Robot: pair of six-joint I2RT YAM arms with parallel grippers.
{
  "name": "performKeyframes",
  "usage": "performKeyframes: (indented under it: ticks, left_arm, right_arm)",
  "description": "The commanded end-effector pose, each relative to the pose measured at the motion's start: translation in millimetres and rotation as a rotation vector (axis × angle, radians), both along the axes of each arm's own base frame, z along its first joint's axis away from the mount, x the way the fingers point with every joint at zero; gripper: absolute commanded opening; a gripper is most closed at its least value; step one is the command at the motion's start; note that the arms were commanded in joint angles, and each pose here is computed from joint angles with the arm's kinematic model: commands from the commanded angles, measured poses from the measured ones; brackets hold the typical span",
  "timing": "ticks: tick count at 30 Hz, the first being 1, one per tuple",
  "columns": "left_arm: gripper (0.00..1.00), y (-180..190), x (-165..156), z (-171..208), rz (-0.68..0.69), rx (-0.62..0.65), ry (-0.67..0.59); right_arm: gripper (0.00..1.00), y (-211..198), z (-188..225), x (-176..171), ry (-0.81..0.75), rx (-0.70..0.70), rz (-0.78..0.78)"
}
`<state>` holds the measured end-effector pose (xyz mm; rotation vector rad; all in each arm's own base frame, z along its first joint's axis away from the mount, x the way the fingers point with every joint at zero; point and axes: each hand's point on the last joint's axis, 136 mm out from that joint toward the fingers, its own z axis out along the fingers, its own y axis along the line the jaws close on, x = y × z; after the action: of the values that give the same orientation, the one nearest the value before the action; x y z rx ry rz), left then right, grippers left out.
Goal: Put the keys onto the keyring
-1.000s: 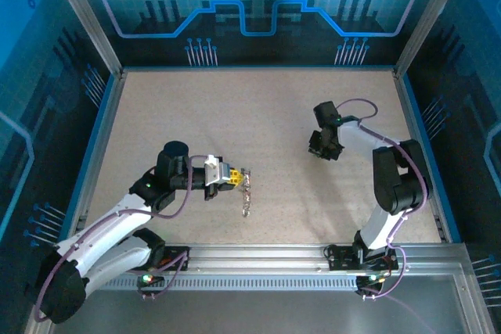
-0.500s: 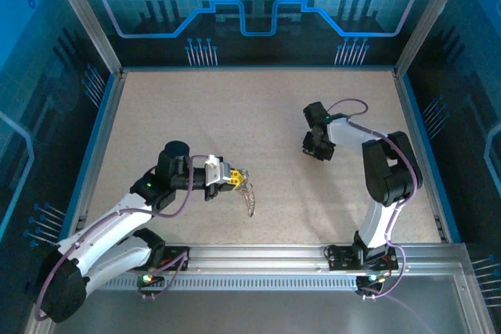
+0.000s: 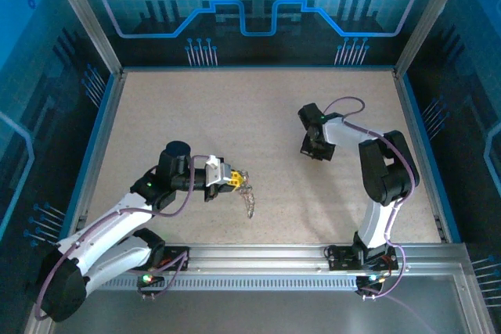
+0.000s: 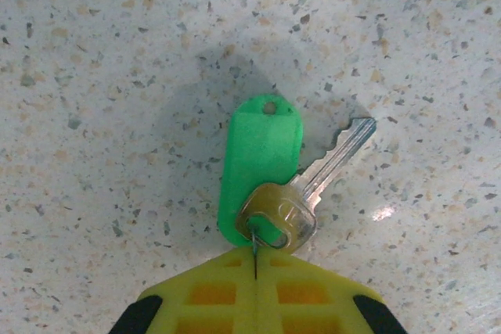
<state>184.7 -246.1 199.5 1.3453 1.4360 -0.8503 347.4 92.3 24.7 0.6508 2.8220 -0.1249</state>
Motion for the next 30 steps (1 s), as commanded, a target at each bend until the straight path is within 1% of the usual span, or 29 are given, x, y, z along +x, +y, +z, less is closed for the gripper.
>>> performKeyframes:
  ticks: [1,4,6,7,8,9,11,13,16,18,20,22,25,27,30]
  left_arm:
    - [0.0,-6,-5,22,-0.053,-0.036,-0.055]
    - [0.0,-5,-5,21,-0.053,-0.033,-0.061]
    - [0.0,-5,-5,22,-0.053,-0.034,-0.061]
    - [0.0,-5,-5,22,-0.051,-0.035,-0.064]
    - [0.0,-5,-5,23,-0.047,-0.034,-0.066]
    - [0.0,-5,-4,23,-0.046,-0.033,-0.07]
    - [0.0,-4,-2,24,-0.032,-0.03,-0.084]
    - [0.0,-3,-1,30,-0.017,-0.044,-0.101]
    - [0.0,-2,0,33,-0.001,-0.059,-0.131]
    - [0.0,-1,1,33,0.004,-0.049,-0.143]
    - [0.0,0,2,32,0.012,-0.041,-0.149]
    - [0.0,1,3,34,0.018,-0.046,-0.153]
    - [0.0,2,4,35,0.033,-0.049,-0.167]
    - [0.0,4,7,34,0.057,-0.039,-0.169]
    - [0.0,4,9,32,0.064,-0.029,-0.169]
  right_arm:
    - [0.01,-3,9,-1,-0.012,-0.059,0.029]
    - [0.0,1,22,1,-0.049,-0.066,0.106]
    - [0.0,9,35,2,-0.092,-0.055,0.202]
    - [0.0,16,42,3,-0.114,-0.032,0.274]
    - [0.0,32,49,3,-0.147,0.026,0.394]
    - [0.0,45,60,1,-0.195,0.069,0.479]
    - [0.0,58,80,-4,-0.285,0.093,0.597]
    - [0.0,73,102,-12,-0.374,0.09,0.725]
    - [0.0,106,139,-29,-0.55,0.077,0.99]
    - [0.0,131,164,-46,-0.7,0.051,1.199]
    - [0.0,145,175,-65,-0.799,0.066,1.33]
    - [0.0,156,193,-79,-0.89,0.123,1.406]
    - [0.0,176,210,-106,-0.989,0.246,1.563]
    - [0.0,186,218,-116,-1.021,0.308,1.598]
    - [0.0,198,229,-125,-1.058,0.361,1.634]
